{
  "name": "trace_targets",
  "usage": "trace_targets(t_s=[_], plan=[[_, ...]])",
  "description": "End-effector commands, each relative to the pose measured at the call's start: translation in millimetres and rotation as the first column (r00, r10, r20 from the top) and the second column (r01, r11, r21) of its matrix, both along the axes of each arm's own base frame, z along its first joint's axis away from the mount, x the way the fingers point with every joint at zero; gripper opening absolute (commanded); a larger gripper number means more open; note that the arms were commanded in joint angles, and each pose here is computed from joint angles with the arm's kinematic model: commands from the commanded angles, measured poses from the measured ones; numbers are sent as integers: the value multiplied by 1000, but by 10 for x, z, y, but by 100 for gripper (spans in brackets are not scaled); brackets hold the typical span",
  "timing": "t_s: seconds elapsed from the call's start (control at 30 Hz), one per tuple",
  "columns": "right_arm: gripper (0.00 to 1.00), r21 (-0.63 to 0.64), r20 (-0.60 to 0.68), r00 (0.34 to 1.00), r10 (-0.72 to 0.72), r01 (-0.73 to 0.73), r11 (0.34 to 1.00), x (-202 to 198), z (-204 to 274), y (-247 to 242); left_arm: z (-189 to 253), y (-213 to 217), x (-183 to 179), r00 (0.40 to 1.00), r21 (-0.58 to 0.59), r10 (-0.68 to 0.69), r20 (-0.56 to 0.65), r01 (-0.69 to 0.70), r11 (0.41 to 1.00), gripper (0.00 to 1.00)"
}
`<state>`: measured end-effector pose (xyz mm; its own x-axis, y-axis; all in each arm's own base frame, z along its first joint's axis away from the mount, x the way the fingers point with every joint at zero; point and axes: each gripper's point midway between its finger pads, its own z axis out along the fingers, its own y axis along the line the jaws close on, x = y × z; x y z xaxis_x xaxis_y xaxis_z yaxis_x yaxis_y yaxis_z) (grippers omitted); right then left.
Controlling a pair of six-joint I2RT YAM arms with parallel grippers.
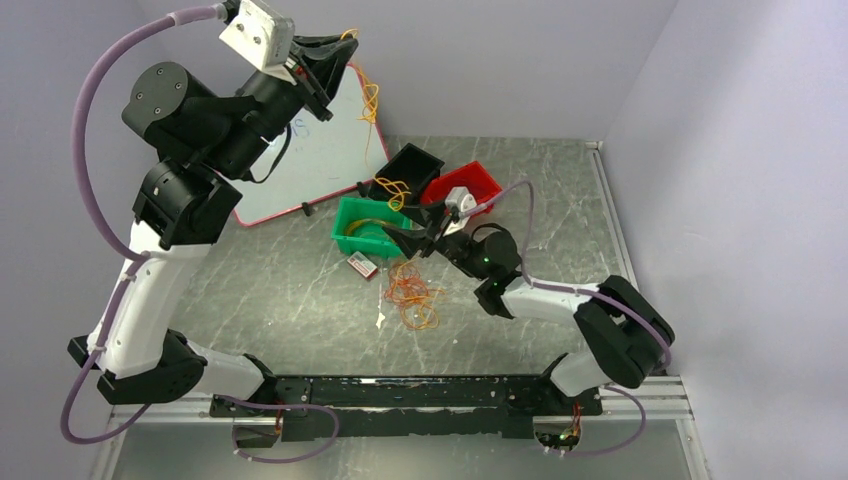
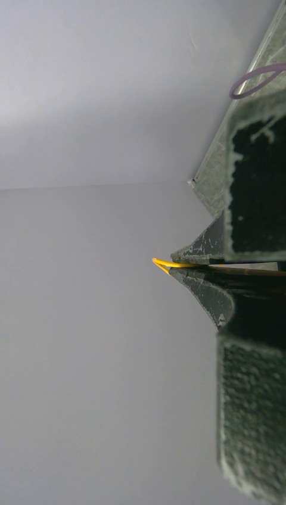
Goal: Untangle the cables
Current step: Untie the cable.
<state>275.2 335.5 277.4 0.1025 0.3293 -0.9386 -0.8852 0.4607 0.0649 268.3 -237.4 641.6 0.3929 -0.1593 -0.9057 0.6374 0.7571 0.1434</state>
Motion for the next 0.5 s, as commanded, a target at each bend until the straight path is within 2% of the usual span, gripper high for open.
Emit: trace_targets(t_s=[0.0,0.2,0.47], plan=[[58,33,82,996,-21,18,999,82,177,35,102,27,-147,999,-13,-39,24,39,999,7],[56,-11,79,996,-31,32,999,134,116,60,110,41,-172,999,-13,-41,26,42,999,7],[55,-55,109,994,-17,23,998,-65,82,-85,89,25,-167,999,-10,-46,25,47,999,7]])
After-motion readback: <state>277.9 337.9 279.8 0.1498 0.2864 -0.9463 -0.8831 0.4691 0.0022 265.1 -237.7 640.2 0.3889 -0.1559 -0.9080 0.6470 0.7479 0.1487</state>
